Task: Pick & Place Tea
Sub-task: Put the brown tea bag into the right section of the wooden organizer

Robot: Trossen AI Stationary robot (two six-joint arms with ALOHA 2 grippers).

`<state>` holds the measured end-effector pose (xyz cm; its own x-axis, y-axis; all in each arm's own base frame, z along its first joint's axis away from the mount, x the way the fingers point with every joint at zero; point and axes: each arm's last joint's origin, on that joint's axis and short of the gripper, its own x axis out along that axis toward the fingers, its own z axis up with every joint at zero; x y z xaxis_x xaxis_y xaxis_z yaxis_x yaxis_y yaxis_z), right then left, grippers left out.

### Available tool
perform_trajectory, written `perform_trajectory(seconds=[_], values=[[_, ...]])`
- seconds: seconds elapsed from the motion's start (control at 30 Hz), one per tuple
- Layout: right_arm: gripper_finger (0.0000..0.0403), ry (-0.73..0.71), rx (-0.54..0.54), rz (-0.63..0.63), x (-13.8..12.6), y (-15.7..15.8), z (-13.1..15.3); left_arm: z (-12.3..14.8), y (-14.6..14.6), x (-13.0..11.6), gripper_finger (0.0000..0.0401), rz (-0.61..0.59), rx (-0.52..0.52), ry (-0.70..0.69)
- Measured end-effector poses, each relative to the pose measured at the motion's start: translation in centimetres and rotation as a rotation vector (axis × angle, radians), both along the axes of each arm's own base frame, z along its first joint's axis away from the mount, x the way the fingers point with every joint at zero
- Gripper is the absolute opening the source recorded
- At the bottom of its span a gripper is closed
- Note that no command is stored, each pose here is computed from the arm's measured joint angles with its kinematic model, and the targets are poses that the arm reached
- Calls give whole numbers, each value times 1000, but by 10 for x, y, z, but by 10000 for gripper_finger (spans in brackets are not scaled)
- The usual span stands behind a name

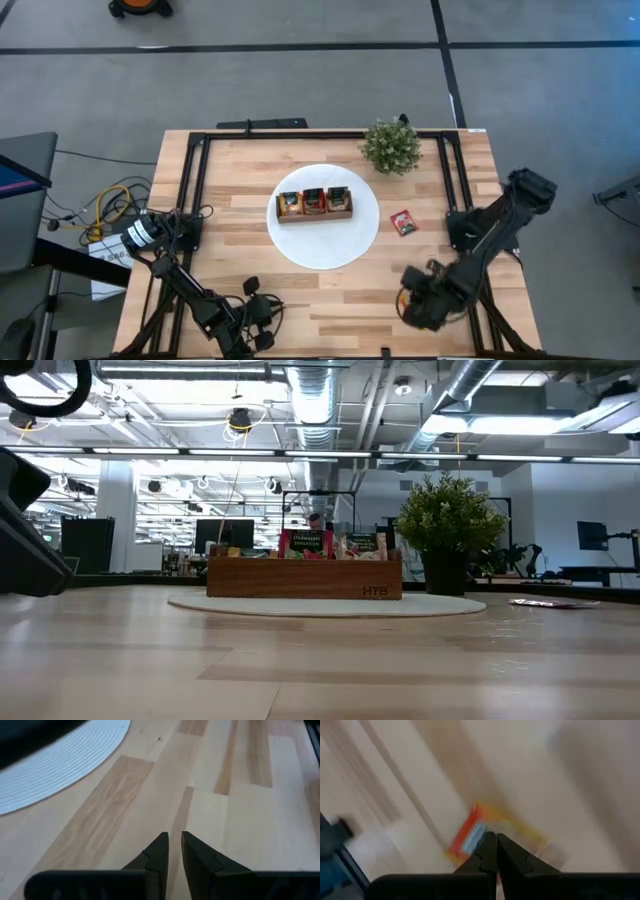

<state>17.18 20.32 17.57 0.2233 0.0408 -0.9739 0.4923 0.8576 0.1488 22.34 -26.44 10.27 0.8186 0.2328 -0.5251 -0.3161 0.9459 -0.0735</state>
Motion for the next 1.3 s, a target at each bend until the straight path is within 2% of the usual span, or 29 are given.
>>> perform_trajectory(seconds=[0.13,0.2,0.33,0.5,0.63,0.7,0.8,0.97,1.07,1.17,1.3], values=[[0,117,34,-20,-4,17,-27,1,1,4,46,1,5,-13],[0,177,5,-24,-5,21,-40,1,2,6,46,3,7,-15],[0,200,-33,1,7,28,-49,2,4,9,46,12,3,-18],[0,3,-74,83,54,35,-39,4,2,10,46,4,-10,-41],[0,-267,-108,198,104,36,-24,7,-1,13,46,-16,-7,-70],[0,-359,-170,247,121,33,-17,8,-3,14,46,-30,-4,-83],[0,-410,-217,248,134,26,-8,11,-5,16,46,-40,-16,-103],[4,-343,-214,206,126,22,-9,11,-2,20,46,-28,-31,-113],[33,-266,-197,223,117,23,-12,8,2,26,46,-31,-14,-95],[89,-228,-202,265,113,25,-14,9,8,36,46,-49,-34,-78],[180,-234,-277,467,110,31,-17,13,16,52,46,-76,-51,-100]])
